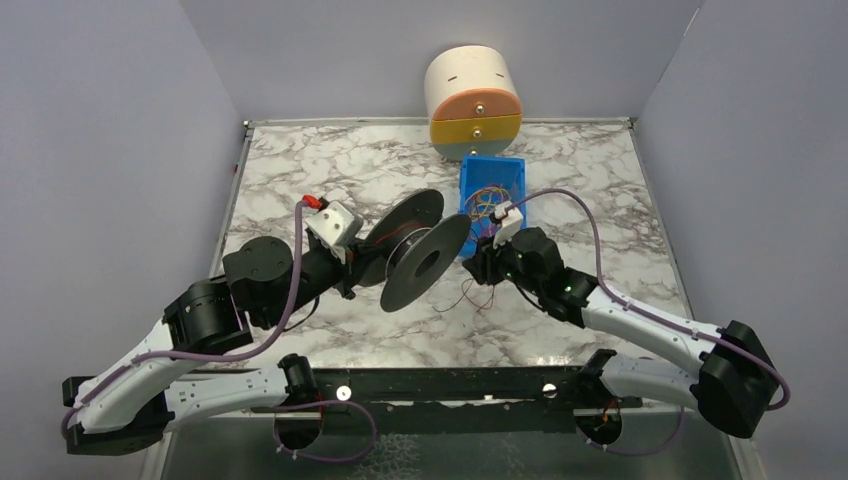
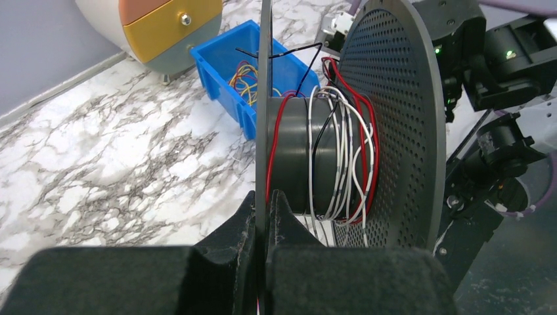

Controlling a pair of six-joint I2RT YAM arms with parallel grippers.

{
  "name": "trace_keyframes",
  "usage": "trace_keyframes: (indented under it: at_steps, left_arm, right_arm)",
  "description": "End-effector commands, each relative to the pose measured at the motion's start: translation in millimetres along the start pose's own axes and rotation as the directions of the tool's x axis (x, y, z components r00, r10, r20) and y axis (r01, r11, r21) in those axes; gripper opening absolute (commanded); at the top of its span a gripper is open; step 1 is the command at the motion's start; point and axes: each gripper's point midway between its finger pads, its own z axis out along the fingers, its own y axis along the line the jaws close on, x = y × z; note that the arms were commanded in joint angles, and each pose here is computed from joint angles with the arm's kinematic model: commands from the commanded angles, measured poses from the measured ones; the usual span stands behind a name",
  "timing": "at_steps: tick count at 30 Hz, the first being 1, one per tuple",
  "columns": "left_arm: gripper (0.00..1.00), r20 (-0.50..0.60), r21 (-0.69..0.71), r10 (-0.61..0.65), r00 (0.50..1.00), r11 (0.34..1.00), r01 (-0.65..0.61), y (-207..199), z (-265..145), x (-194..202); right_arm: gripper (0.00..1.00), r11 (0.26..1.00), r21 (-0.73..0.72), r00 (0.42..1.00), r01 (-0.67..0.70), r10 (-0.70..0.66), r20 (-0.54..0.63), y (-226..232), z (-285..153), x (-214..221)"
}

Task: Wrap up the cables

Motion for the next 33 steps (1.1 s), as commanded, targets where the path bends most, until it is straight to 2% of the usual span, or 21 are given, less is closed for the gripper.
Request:
trace_keyframes:
  at_steps: [1, 13, 21, 27, 33]
  left_arm:
    - [0.0, 0.2, 0.03, -0.104, 0.974, 0.995, 0.1, -0.7, -18.6, -58.4]
    - [0.0, 0.33, 0.005, -0.166, 0.929, 0.985, 0.174, 12.9, -35.8, -83.9]
    - [0.0, 0.39, -0.005, -0.195, 0.9, 0.977, 0.214, 19.7, -44.3, -96.5]
    - [0.0, 0.396, 0.007, -0.209, 0.894, 0.974, 0.225, 17.9, -43.5, -98.1]
    - [0.0, 0.394, 0.007, -0.212, 0.894, 0.974, 0.228, 17.5, -41.8, -98.5]
  right_arm:
    - [0.43, 0.991, -0.102, 0.991, -0.084, 0.094, 0.099, 18.4, 2.8, -16.5]
    - [0.46, 0.972, -0.165, 0.98, -0.168, 0.182, 0.078, 23.1, 6.1, 15.2]
    - [0.42, 0.966, -0.19, 0.978, -0.176, 0.193, 0.075, 23.8, 8.1, 30.1]
    - [0.38, 0.965, -0.196, 0.976, -0.177, 0.198, 0.091, 23.3, 10.1, 31.4]
    - [0.46, 0.96, -0.203, 0.969, -0.193, 0.219, 0.113, 24.6, 14.8, 25.1]
